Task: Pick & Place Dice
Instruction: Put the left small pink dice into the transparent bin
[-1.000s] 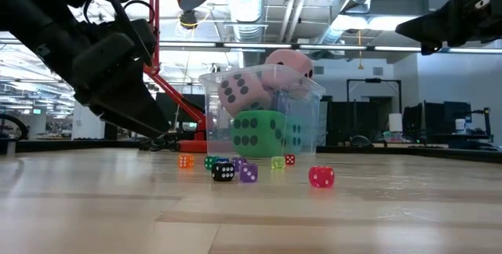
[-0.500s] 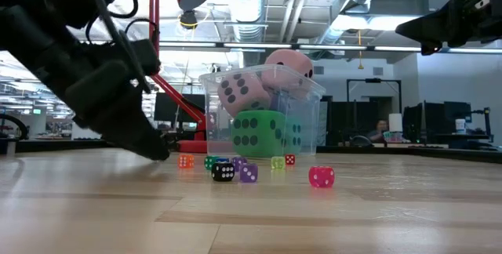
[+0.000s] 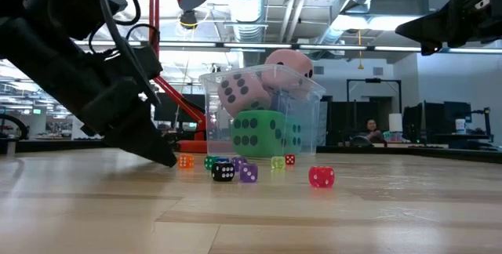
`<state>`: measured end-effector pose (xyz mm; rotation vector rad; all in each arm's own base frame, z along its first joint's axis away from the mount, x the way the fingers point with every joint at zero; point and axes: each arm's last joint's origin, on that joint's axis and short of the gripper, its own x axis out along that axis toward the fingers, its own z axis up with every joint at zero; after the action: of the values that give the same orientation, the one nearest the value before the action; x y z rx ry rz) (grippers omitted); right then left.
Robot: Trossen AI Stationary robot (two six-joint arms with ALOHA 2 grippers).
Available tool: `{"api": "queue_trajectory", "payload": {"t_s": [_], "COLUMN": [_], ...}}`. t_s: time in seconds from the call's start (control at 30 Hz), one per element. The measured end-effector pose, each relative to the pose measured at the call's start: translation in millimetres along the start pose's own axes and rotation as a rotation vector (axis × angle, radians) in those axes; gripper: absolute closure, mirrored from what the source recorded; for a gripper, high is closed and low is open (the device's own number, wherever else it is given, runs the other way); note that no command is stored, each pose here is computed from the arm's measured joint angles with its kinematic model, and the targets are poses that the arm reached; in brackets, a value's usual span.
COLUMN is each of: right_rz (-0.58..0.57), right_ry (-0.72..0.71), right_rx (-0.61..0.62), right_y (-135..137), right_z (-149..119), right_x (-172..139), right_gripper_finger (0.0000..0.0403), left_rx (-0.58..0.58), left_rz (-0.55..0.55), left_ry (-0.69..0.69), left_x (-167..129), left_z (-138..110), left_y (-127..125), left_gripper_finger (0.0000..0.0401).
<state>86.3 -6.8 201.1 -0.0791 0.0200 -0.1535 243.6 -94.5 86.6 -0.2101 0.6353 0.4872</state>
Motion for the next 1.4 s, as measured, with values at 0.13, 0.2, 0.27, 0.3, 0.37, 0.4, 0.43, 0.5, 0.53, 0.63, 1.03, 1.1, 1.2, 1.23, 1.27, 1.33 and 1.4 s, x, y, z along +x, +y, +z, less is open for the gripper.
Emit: {"api": "queue_trajectory", "payload": {"t_s": [0.13, 0.2, 0.27, 0.3, 0.37, 0.4, 0.43, 0.5, 0.53, 0.63, 1.03, 1.1, 1.2, 1.23, 1.27, 1.33, 1.4], "right_rz": [0.0, 0.0, 0.0, 0.0, 0.0, 0.0, 0.0, 0.0, 0.0, 0.0, 0.0, 0.0, 0.0, 0.0, 0.0, 0.0, 0.0], "right_ry": [0.0, 0.001, 0.001, 0.001, 0.001, 0.001, 0.001, 0.001, 0.001, 0.001, 0.001, 0.001, 0.001, 0.0, 0.001, 0.001, 0.001], "right_rx": [0.0, 0.0, 0.0, 0.0, 0.0, 0.0, 0.0, 0.0, 0.0, 0.0, 0.0, 0.0, 0.0, 0.0, 0.0, 0.0, 0.0], "right_y": [0, 0, 0, 0, 0, 0, 0, 0, 0, 0, 0, 0, 0, 0, 0, 0, 0], "right_z": [0, 0, 0, 0, 0, 0, 0, 0, 0, 0, 0, 0, 0, 0, 0, 0, 0], "right_x": [0, 0, 0, 0, 0, 0, 0, 0, 0, 0, 0, 0, 0, 0, 0, 0, 0], "right_gripper_finger": [0.0394, 0.0394, 0.0394, 0.0394, 0.0394, 0.0394, 0.0394, 0.0394, 0.0394, 0.0394, 0.0394, 0.0394, 0.0394, 0.0394, 0.0394, 0.0394, 0.0394], "left_rx": [-0.032, -0.04, -0.043, -0.045, -0.056, -0.064, -0.071, -0.084, -0.091, -0.126, -0.041, -0.039, -0.037, -0.034, -0.029, -0.016, -0.017], "left_rz": [0.006, 0.004, 0.002, 0.0, 0.0, 0.001, 0.006, 0.01, 0.009, -0.007, -0.031, -0.046, -0.061, -0.059, -0.054, -0.035, -0.016], "left_ry": [-0.043, -0.053, -0.055, -0.057, -0.072, -0.085, -0.098, -0.109, -0.116, -0.146, -0.118, -0.107, -0.094, -0.092, -0.087, -0.074, -0.06], "left_x": [6, 7, 7, 7, 7, 7, 7, 8, 9, 9, 9, 9, 9, 9, 10, 10, 10], "left_z": [0, 0, 0, 0, 2, 2, 3, 5, 6, 11, 10, 9, 9, 9, 8, 6, 4], "left_y": [-2, -2, -2, -3, -3, -4, -4, -3, -3, -5, -5, -5, -6, -6, -5, -4, -2], "left_gripper_finger": [0.0008, 0.0008, 0.0008, 0.0008, 0.0008, 0.0008, 0.0008, 0.0008, 0.0008, 0.0008, 0.0008, 0.0008, 0.0008, 0.0008, 0.0008, 0.0008, 0.0008]}}
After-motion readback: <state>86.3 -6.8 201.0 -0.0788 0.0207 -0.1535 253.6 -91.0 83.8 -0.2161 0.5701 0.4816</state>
